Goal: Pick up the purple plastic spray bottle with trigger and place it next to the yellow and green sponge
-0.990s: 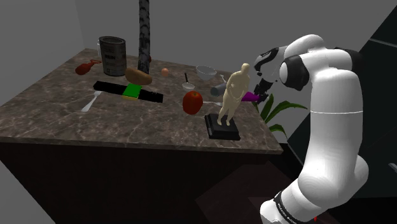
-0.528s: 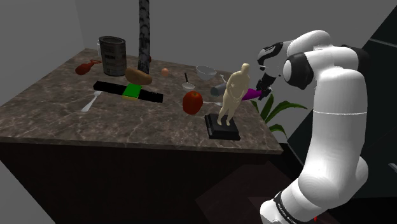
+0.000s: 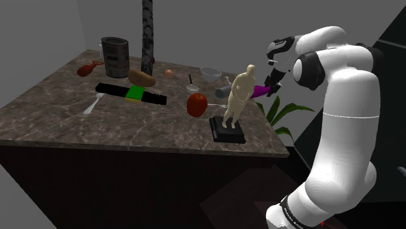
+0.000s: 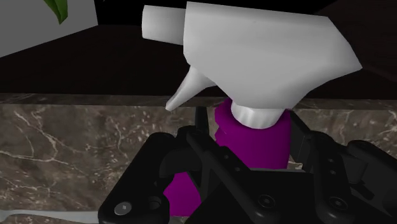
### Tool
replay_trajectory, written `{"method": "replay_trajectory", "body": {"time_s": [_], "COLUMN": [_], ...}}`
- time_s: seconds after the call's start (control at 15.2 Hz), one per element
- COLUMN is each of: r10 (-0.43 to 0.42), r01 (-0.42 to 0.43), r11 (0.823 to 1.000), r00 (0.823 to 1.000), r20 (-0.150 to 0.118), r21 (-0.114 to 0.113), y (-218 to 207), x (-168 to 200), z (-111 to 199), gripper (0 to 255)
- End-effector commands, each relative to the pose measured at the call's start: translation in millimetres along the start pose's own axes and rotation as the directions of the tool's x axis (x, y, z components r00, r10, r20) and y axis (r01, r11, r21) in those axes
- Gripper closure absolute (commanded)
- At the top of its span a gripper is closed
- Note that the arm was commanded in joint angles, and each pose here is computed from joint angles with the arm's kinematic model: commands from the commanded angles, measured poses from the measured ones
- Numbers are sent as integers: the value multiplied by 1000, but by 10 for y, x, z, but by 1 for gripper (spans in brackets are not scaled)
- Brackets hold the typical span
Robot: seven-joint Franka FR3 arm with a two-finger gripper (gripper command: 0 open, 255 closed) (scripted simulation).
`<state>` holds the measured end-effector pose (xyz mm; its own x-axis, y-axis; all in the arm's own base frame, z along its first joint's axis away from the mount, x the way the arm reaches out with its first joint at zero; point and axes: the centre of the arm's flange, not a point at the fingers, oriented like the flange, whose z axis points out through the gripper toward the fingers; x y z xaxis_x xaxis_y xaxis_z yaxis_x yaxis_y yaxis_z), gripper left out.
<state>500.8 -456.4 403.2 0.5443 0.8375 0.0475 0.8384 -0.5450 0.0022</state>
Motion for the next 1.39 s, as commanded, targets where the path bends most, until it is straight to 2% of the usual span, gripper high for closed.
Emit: {"method": "replay_trajectory", "body": {"time_s": [0.0, 0.13, 1.32], "r10": [0, 0, 0], "r01": [0, 0, 0], "r11": [1000, 1000, 1000], "r00": [1000, 1000, 1000], "r20": [0, 0, 0], "r21": [0, 0, 0], "y": [-4, -4, -905], "x": [-6, -3, 2193], "z": [-108, -165, -62], "gripper": [255, 255, 255]}}
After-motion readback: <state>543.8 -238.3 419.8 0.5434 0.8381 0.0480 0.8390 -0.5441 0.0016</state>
